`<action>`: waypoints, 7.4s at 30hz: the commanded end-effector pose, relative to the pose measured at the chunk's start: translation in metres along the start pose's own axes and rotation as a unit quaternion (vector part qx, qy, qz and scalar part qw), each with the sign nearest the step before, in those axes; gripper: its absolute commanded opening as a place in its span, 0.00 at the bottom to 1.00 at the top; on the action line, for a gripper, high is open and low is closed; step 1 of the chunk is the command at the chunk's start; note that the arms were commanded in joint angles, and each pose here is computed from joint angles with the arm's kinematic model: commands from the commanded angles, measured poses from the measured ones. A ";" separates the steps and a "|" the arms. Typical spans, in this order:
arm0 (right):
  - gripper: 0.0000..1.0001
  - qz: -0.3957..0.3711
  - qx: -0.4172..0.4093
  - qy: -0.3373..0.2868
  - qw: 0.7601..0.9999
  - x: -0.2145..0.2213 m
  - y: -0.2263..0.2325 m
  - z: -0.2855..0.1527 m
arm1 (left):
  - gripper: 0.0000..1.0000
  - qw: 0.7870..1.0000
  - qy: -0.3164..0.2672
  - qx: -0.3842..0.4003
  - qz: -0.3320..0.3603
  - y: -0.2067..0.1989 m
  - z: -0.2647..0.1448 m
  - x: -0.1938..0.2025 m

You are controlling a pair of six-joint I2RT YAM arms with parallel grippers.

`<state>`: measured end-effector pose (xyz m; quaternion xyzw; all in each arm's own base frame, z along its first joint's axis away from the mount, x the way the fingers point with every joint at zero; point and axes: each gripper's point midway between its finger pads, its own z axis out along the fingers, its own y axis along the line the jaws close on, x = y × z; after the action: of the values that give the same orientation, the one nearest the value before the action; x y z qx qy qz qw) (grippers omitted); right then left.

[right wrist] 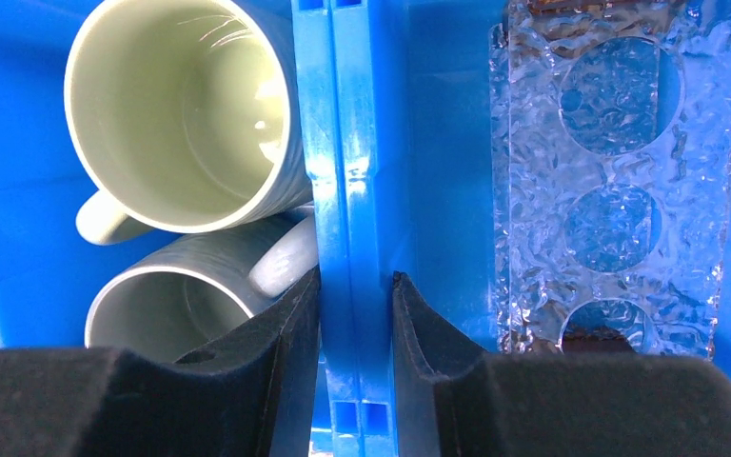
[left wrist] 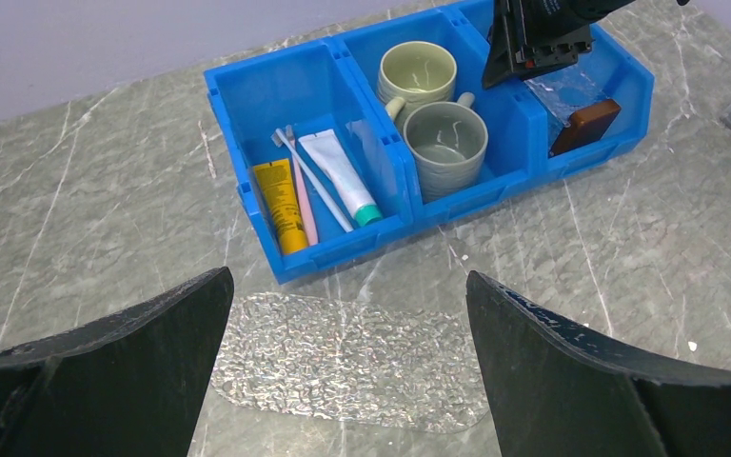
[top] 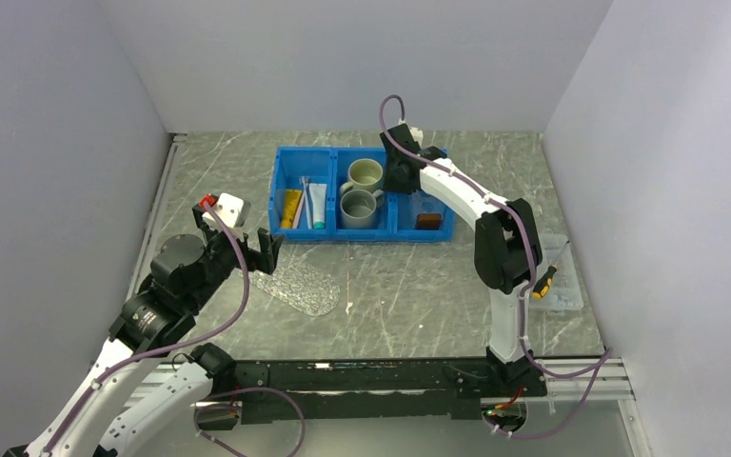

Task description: Prepare toiletry sets of a toothbrush and toothpaste on the tray

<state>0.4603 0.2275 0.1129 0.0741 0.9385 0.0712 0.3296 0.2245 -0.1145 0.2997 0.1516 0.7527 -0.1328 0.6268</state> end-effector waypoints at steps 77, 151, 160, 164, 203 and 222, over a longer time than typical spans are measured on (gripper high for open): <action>0.64 -0.098 -0.320 0.014 0.942 0.236 0.074 -0.207 | 0.82 0.835 0.382 -0.168 -0.359 0.164 0.131 0.211; 0.65 0.010 -0.172 0.083 0.981 0.281 -0.042 -0.150 | 0.71 0.853 0.343 -0.028 -0.392 -0.015 0.042 0.262; 0.65 0.033 -0.172 0.094 0.980 0.278 -0.047 -0.137 | 0.71 0.854 0.349 -0.003 -0.386 -0.026 0.041 0.266; 0.65 0.043 -0.172 0.099 0.979 0.277 -0.049 -0.131 | 0.71 0.850 0.349 0.014 -0.394 -0.036 0.040 0.268; 0.68 0.015 -0.092 0.049 0.994 0.219 -0.087 -0.130 | 0.78 0.877 0.334 0.013 -0.344 -0.052 0.052 0.229; 0.69 -0.053 -0.043 -0.092 0.993 0.027 -0.047 -0.185 | 0.99 0.974 0.163 0.047 -0.152 -0.021 0.018 0.036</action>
<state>0.2915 0.1771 0.1987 0.0310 0.9114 0.1138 0.3944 0.2345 -0.1531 0.2492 0.0351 0.8543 -0.2773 0.4383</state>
